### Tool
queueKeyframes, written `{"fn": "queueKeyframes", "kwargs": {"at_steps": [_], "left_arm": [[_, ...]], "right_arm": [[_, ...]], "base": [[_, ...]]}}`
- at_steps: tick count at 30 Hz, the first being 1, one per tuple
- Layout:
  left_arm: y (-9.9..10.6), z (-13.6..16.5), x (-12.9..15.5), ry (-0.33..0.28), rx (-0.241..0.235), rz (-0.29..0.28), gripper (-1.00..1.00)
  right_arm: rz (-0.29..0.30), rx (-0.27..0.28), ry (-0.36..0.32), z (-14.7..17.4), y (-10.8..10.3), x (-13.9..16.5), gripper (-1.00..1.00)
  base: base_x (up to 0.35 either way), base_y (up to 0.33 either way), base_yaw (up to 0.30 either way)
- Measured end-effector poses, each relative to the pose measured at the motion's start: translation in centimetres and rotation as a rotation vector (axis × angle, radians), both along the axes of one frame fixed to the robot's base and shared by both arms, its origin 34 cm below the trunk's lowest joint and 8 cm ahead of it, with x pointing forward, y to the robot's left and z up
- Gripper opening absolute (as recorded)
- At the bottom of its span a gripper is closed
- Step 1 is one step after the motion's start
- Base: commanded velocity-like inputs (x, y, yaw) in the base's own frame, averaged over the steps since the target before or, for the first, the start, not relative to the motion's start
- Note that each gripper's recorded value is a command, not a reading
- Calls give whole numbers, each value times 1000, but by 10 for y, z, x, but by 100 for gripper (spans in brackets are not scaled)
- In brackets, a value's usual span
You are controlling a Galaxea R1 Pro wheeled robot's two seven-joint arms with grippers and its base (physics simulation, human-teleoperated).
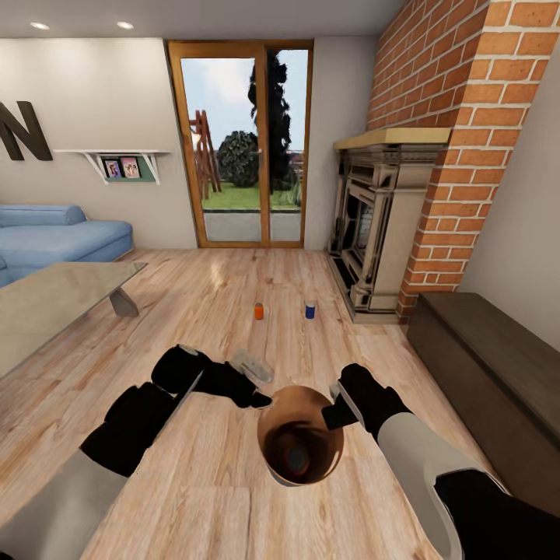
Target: Put the three can of soda from the living room inside the tash can in the kitchen.
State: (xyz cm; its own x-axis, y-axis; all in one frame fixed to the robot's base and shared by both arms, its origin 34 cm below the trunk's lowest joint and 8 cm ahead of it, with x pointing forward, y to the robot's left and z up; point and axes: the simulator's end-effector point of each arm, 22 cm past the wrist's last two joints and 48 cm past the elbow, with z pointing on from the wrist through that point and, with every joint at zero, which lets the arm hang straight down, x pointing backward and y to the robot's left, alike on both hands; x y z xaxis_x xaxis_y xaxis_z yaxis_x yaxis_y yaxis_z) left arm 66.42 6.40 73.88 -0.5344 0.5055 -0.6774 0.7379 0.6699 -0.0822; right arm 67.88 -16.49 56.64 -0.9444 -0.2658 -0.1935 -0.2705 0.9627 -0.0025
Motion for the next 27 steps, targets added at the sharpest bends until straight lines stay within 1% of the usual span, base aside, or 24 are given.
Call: {"fn": "queueKeyframes", "kwargs": {"at_steps": [3,4,6,7,8,9,11,12,13,14,15,16,19,20,21,22,24,25,26,27], "left_arm": [[16,9,5,11,-63,48,100],[27,14,10,13,-98,83,100],[39,19,15,13,-132,122,100],[52,25,21,7,-159,162,100],[60,27,24,8,-176,186,100],[77,29,29,8,-204,236,100],[96,30,34,6,-238,293,100],[116,31,41,-22,-265,341,100],[127,32,45,-38,-281,365,100],[144,29,50,-65,-295,404,100],[152,24,52,-72,-299,423,100],[166,11,55,-83,-292,459,100],[184,-15,60,-93,-266,513,100],[196,-36,62,-100,-239,549,100],[201,-49,63,-97,-226,567,100],[211,-75,63,-94,-198,598,100],[217,-104,59,-78,-178,625,100],[221,-128,53,-68,-163,640,100],[222,-139,50,-62,-159,646,100],[224,-154,45,-60,-153,651,100]], "right_arm": [[-1,-1,0,0,-1,0,-100],[-1,-1,0,0,-1,0,-100],[-1,-1,0,0,-1,0,-100],[-2,-1,0,0,-1,0,-100],[-2,-1,0,0,-1,0,-100],[-2,0,1,0,-2,0,-100],[-3,-1,1,0,-2,0,-100],[-3,-2,0,0,-3,0,-100],[-4,-3,-1,0,-3,0,-100],[-5,-4,-2,0,-4,1,-100],[-6,-4,-4,1,-5,2,-100],[-13,1,-6,1,-7,3,-100],[-26,-15,-12,2,-22,5,-100],[-38,-17,-16,3,-30,7,-100],[-41,-33,-22,3,-38,9,-100],[-54,-37,-25,4,-48,10,-100],[-59,-65,-44,6,-64,15,-100],[-69,-56,-69,6,-72,20,-100],[-70,-63,-100,12,-77,27,-100],[-80,-54,-126,15,-85,33,-100]], "base": [[0,0,0],[0,0,0],[0,0,0],[0,0,0],[0,0,0],[0,0,0],[0,0,0],[0,0,0],[0,0,0],[0,0,0],[0,0,0],[0,0,0],[0,0,0],[0,0,0],[0,0,0],[0,0,0],[0,0,0],[0,0,0],[0,0,0],[0,0,0]]}}
